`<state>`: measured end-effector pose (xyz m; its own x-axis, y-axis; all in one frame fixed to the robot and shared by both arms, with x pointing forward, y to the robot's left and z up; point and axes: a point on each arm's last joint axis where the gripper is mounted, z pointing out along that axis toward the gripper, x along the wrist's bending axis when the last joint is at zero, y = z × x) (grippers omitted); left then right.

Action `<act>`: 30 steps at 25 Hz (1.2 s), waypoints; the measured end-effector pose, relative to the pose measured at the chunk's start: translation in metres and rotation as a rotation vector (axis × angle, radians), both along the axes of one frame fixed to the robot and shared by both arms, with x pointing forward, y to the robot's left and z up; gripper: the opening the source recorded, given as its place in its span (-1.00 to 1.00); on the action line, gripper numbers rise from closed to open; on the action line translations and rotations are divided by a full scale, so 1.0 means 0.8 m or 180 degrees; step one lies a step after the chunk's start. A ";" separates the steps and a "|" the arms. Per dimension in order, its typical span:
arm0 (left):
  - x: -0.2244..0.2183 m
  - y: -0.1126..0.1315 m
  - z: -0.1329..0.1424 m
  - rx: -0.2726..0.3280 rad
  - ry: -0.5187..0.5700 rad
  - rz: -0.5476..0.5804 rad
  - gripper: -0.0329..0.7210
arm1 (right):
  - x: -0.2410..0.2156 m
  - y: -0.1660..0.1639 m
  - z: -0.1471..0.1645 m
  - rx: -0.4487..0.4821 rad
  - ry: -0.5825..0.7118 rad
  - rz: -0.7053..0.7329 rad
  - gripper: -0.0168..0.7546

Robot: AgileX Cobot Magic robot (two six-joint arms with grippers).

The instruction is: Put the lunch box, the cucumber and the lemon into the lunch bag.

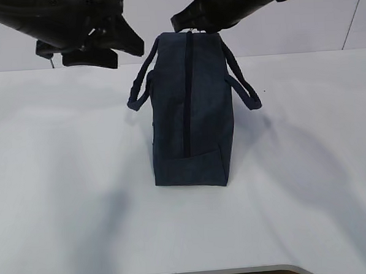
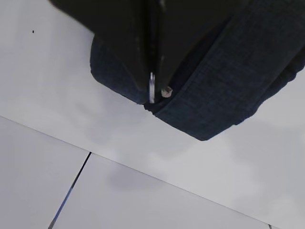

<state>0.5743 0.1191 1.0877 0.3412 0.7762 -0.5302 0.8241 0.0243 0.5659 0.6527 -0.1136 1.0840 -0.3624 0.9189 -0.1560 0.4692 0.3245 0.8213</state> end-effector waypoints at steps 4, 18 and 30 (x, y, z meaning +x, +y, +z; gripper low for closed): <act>0.019 -0.010 -0.018 0.0068 0.0092 -0.0092 0.21 | 0.000 0.000 0.000 0.0000 0.0000 0.0000 -0.94; 0.031 -0.023 -0.029 -0.0163 0.0147 -0.0224 0.21 | 0.000 0.000 0.000 0.0000 0.0000 0.0000 -0.94; 0.054 -0.037 -0.057 -0.0252 0.0309 -0.0256 0.21 | 0.000 0.000 0.000 0.0000 0.0000 0.0000 -0.94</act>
<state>0.6177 0.0893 1.0418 0.3448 0.7028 -0.6222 0.8759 -0.0026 0.4825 0.6527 -0.1136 1.0840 -0.3624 0.9189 -0.1560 0.4692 0.3245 0.8213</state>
